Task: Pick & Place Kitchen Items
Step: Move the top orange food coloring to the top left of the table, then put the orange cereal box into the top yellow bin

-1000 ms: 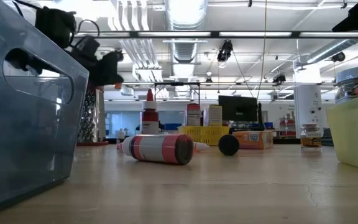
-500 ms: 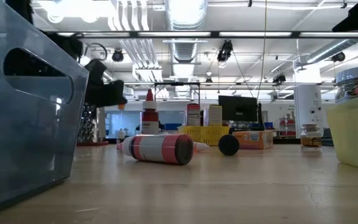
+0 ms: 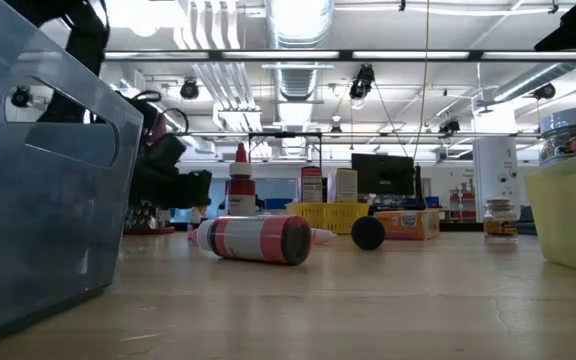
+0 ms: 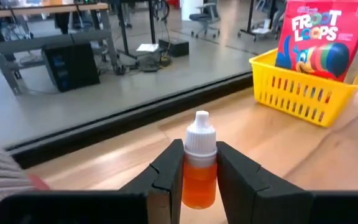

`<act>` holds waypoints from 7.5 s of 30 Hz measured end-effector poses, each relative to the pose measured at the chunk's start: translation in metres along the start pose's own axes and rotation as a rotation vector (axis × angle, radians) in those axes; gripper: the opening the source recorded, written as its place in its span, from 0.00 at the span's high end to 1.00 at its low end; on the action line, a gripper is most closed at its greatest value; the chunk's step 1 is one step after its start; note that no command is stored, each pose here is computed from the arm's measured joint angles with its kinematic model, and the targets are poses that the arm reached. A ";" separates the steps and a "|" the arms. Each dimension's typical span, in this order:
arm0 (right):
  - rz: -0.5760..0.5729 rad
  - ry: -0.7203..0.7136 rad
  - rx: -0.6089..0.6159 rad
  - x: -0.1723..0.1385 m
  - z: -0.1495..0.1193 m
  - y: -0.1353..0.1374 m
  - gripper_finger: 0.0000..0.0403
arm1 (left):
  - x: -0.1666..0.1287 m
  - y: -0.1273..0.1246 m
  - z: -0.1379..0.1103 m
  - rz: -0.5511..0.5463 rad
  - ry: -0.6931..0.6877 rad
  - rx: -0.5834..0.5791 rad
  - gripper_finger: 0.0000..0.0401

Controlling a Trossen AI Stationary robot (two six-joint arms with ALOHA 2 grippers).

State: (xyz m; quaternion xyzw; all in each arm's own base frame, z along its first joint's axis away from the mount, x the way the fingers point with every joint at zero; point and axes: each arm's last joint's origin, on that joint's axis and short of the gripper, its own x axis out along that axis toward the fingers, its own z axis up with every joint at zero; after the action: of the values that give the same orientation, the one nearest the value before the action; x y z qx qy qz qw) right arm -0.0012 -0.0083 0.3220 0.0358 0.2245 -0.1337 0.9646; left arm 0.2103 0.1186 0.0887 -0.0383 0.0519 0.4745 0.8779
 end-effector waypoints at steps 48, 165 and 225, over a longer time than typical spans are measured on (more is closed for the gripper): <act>0.000 0.000 0.000 0.000 0.000 0.000 0.10 | 0.072 -0.028 0.006 -0.016 0.080 0.051 0.65; -0.409 0.248 -0.185 0.155 0.080 0.029 0.10 | -0.139 0.025 0.151 -0.595 -0.037 -0.059 0.63; 0.275 0.815 -0.903 0.242 0.053 -0.048 0.10 | -0.129 0.032 0.025 -0.558 0.302 0.105 0.63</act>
State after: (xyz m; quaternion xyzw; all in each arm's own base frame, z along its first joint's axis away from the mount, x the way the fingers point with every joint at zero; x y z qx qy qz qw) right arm 0.2177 -0.1197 0.2623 -0.2988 0.6022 0.1240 0.7298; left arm 0.1142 0.0321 0.1298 -0.0756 0.1934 0.2013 0.9573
